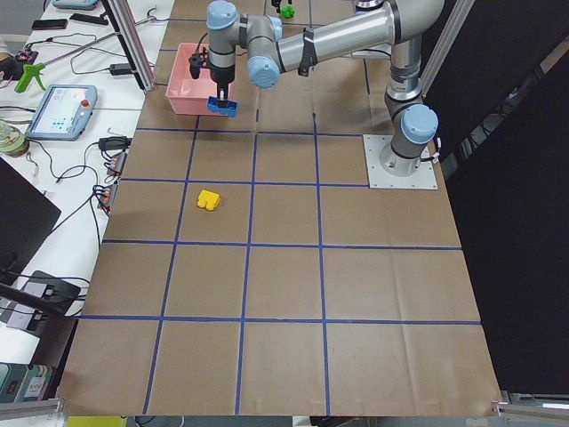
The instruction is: Put all blocks into box
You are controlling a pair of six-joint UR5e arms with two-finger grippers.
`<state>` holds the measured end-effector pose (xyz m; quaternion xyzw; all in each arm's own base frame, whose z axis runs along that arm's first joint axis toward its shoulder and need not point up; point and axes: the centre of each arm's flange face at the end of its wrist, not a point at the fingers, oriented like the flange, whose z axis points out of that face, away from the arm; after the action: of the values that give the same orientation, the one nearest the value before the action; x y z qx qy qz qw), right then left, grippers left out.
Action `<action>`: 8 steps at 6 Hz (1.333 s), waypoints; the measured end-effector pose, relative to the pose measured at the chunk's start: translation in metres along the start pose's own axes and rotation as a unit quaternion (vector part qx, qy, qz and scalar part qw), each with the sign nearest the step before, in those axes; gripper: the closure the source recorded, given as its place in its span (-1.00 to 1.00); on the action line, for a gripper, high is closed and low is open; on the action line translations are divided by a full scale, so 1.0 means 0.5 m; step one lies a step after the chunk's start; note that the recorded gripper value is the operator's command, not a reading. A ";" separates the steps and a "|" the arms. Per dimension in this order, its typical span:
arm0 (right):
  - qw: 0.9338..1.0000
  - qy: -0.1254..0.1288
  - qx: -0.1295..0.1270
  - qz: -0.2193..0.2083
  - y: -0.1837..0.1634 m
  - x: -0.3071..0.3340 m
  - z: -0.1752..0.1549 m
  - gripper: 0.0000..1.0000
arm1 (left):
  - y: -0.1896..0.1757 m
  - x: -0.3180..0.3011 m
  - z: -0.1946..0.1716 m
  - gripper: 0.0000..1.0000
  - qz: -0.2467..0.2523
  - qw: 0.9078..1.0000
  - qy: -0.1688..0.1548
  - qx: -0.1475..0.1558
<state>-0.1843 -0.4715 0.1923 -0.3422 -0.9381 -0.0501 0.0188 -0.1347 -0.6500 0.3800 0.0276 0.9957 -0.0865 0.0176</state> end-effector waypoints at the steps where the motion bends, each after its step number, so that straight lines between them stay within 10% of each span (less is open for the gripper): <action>1: 1.000 0.000 -0.002 0.000 -0.001 0.001 0.007 -0.99 | -0.041 0.135 0.006 1.00 0.049 0.998 0.008 0.027; 2: 1.000 0.002 -0.004 -0.002 -0.002 0.003 0.012 -0.99 | -0.074 0.232 0.042 0.85 0.081 0.995 0.016 0.058; 4: 1.000 0.006 -0.006 -0.004 -0.003 0.007 0.016 -0.98 | -0.101 0.290 0.114 -0.94 0.098 0.991 0.020 0.084; 8: 1.000 0.014 -0.006 -0.007 -0.004 0.020 0.016 -0.99 | -0.109 0.234 0.109 -0.98 0.080 0.993 0.013 0.083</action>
<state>-0.1933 -0.4657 0.1851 -0.3350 -0.9398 -0.0603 0.0294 -0.2528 -0.7070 0.3309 0.1093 0.9799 -0.1667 0.0089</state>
